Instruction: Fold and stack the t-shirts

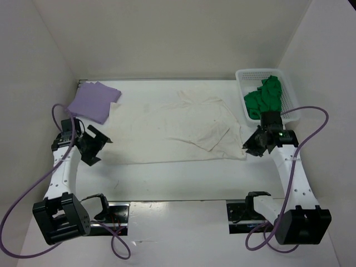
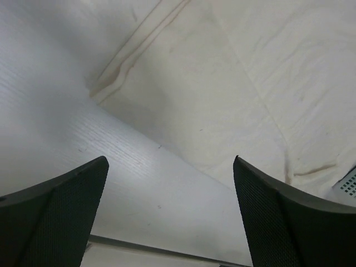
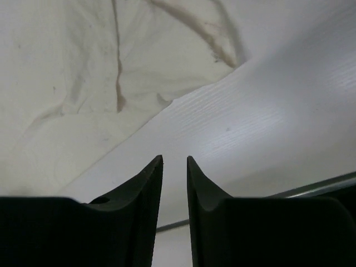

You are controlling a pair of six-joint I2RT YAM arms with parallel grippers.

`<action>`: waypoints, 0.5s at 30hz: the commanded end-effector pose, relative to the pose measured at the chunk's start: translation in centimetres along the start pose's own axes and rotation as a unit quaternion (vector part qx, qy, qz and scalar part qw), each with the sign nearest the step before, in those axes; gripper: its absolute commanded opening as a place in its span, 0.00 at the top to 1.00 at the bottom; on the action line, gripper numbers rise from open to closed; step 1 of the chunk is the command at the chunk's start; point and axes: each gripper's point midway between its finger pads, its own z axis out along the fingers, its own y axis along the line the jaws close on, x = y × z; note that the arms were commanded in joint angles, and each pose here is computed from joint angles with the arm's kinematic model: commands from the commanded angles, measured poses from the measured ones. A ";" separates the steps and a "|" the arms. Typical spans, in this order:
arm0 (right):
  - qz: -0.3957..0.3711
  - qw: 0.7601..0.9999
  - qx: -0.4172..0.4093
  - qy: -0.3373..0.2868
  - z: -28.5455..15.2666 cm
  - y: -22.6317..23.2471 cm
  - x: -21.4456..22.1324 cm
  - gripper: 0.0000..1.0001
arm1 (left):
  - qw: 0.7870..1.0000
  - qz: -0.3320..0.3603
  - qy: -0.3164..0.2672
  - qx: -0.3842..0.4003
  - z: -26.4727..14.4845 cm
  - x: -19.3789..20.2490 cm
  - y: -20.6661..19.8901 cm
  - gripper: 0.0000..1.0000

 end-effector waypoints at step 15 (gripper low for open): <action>-0.095 0.975 -0.172 0.104 10.3 14.2 5.9 0.55 | 0.963 0.197 0.072 0.168 4.7 9.9 -12.0 0.69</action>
